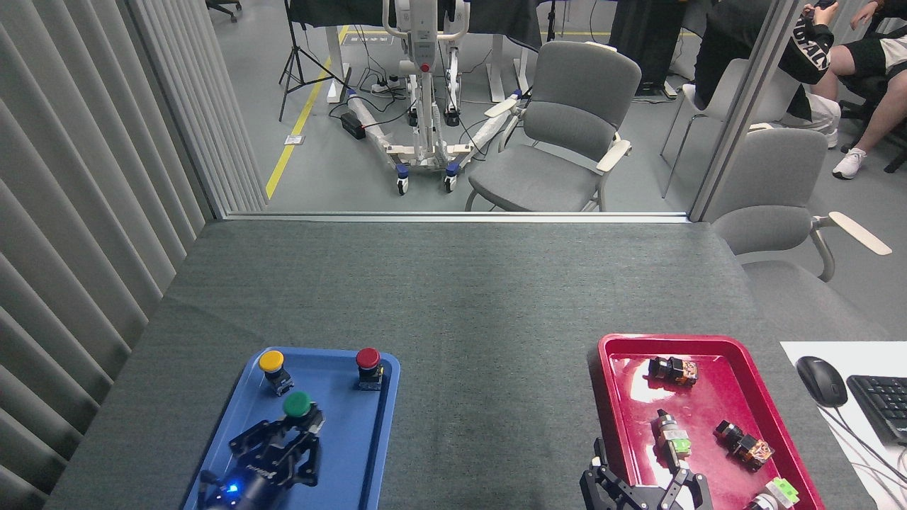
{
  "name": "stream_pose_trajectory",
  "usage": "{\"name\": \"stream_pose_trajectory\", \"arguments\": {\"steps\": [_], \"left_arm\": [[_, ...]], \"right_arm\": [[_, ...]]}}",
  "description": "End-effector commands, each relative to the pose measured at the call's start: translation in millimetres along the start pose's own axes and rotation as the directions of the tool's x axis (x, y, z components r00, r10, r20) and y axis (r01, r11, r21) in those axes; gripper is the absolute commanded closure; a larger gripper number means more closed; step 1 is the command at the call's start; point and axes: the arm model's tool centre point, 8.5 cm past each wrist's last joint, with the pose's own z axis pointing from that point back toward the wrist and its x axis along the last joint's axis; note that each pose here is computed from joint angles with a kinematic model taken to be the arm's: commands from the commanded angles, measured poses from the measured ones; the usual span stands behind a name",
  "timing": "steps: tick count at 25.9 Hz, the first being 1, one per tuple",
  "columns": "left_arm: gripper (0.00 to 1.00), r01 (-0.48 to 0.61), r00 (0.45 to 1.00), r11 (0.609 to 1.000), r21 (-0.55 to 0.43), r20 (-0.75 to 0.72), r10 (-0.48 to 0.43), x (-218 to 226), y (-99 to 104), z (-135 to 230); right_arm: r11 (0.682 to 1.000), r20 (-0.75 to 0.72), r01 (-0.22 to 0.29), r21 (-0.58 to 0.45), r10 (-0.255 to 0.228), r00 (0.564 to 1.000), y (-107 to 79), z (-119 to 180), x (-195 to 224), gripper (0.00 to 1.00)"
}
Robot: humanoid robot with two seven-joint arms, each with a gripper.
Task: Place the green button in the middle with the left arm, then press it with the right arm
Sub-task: 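Carry the green button with the left hand off the blue tray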
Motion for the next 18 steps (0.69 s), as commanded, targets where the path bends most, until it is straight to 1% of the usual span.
{"name": "stream_pose_trajectory", "arguments": {"steps": [1,3,4,7,9,13,15,18], "left_arm": [[1.0,0.001,0.992,0.999,0.05,0.129,-0.007,50.4,20.4,-42.3],[1.0,-0.026,0.985,0.999,0.032,0.172,0.02,81.2,14.7,-59.4],[1.0,-0.029,0.982,0.999,0.033,0.188,0.023,91.6,16.9,-68.0],[1.0,-0.011,0.963,1.0,0.018,0.268,0.005,125.7,19.8,-89.6],[1.0,0.011,0.954,1.0,0.009,0.298,-0.013,140.4,22.1,-101.7],[1.0,0.073,0.946,0.995,-0.067,0.319,-0.048,167.5,5.2,-120.0],[1.0,0.109,0.938,0.988,-0.105,0.339,-0.068,179.8,-6.0,-123.0],[1.0,0.093,0.939,0.987,-0.13,0.34,-0.043,194.6,-19.6,-122.2]], "right_arm": [[1.0,-0.002,0.0,0.001,0.0,1.0,0.3,0.5,0.3,0.01],[1.0,-0.002,-0.002,0.001,0.002,1.0,0.6,1.0,-0.2,0.01],[1.0,-0.002,-0.002,0.001,0.002,1.0,1.0,1.2,-0.2,0.01],[1.0,-0.003,0.003,0.001,-0.003,1.0,1.1,1.2,1.2,0.01],[1.0,-0.002,0.004,0.001,-0.004,1.0,1.1,1.2,1.8,0.01],[1.0,-0.002,0.004,0.002,-0.004,1.0,1.2,1.2,1.8,0.01],[1.0,-0.007,0.002,0.001,-0.002,1.0,0.5,-0.4,0.5,0.01],[1.0,-0.01,0.004,0.002,-0.004,1.0,0.7,-0.9,0.8,0.01]]}}
